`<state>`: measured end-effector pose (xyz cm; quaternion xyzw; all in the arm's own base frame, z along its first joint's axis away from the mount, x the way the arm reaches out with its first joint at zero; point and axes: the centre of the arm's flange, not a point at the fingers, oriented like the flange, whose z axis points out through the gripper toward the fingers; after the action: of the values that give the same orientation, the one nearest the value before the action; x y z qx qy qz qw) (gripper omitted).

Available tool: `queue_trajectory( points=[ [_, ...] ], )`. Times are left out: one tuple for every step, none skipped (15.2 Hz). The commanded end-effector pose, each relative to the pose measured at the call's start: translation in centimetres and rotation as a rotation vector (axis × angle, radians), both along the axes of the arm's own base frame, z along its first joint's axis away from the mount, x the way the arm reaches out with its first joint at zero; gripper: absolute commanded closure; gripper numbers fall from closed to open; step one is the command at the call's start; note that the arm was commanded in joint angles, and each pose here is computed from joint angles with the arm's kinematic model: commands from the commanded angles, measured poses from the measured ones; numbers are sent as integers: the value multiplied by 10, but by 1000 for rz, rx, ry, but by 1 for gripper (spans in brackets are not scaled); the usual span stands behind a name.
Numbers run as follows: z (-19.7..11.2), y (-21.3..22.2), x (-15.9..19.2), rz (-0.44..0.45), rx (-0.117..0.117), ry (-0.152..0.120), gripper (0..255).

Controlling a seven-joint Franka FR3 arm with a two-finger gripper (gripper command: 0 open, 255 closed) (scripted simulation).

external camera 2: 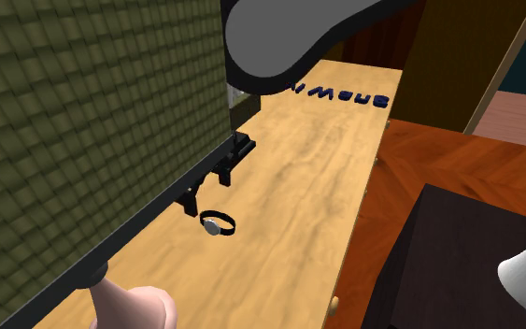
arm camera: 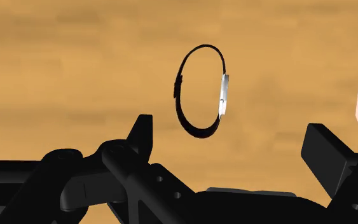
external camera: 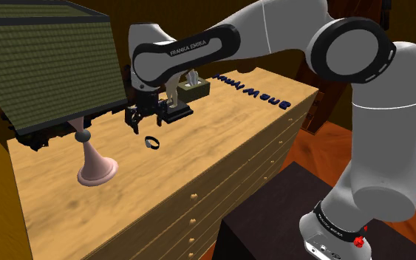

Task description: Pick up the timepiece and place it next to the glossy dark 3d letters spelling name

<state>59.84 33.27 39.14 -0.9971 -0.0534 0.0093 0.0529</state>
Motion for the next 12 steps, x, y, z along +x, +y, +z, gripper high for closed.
queue_trajectory(
  points=[
    [-11,4,4,0,0,0,0],
    [-16,5,4,0,0,0,0],
    [-21,5,4,0,0,0,0],
    [-26,6,3,0,0,0,0],
    [-32,6,3,0,0,0,0],
    [-40,7,3,0,0,0,0],
    [-40,7,3,0,0,0,0],
    [-40,7,3,0,0,0,0],
    [-40,7,3,0,0,0,0],
    [-40,7,3,0,0,0,0],
    [-40,7,3,0,0,0,0],
    [-40,7,3,0,0,0,0]
  ],
)
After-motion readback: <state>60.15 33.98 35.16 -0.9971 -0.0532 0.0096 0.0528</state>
